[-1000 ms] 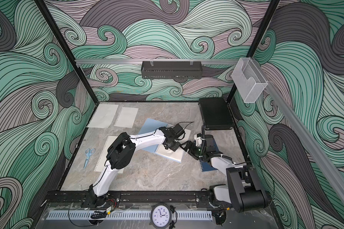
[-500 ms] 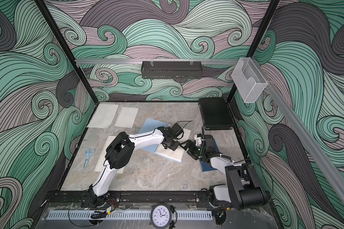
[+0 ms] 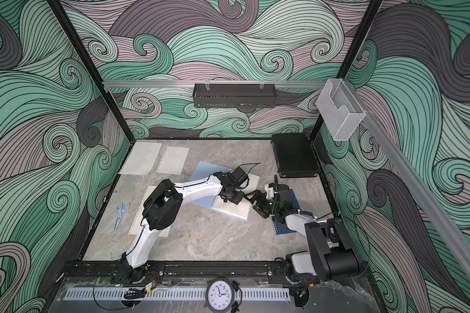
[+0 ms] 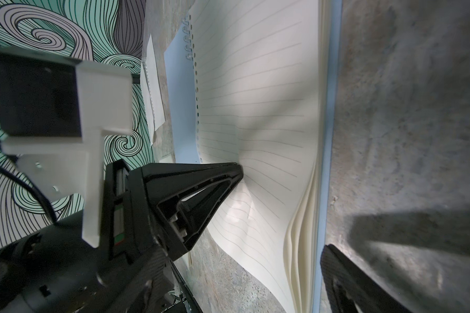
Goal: Tear off pages from different notebooks
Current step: Tear off the paper from the notebook.
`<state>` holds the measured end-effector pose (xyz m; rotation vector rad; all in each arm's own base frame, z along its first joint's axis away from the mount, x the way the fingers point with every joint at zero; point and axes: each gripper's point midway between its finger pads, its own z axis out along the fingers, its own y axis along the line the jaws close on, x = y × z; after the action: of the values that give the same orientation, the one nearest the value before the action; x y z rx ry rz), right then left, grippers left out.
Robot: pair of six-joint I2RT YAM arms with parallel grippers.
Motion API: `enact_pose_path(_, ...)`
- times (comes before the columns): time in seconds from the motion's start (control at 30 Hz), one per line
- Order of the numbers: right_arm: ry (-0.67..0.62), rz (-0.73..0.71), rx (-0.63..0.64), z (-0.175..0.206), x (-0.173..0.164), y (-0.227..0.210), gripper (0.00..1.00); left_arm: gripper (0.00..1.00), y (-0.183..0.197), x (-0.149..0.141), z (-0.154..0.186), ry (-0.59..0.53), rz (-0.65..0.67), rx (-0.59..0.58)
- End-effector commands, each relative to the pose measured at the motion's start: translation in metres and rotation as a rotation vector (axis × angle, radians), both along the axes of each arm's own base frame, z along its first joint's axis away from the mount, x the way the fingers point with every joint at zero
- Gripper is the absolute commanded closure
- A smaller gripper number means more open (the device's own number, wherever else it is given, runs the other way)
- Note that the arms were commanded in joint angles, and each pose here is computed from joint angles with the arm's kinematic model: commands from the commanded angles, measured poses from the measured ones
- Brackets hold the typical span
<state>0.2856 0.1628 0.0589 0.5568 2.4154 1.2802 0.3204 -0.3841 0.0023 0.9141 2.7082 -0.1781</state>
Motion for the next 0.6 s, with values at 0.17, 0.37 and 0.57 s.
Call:
enact_pose_path(0.17, -0.04, -0.022, -0.02, 0.011, 0.003, 0.002, 0.1, 1.0, 0.077, -0.093, -0.115, 0.355, -0.047, 0.313)
enact_pose_path(0.37, -0.03, -0.059, -0.108, 0.007, 0.003, -0.018, 0.1, 1.0, 0.076, -0.086, -0.107, 0.342, -0.045, 0.292)
enact_pose_path(0.57, -0.028, -0.081, -0.099, 0.004, 0.008, -0.025, 0.1, 1.0, 0.053, -0.065, -0.079, 0.296, -0.049, 0.211)
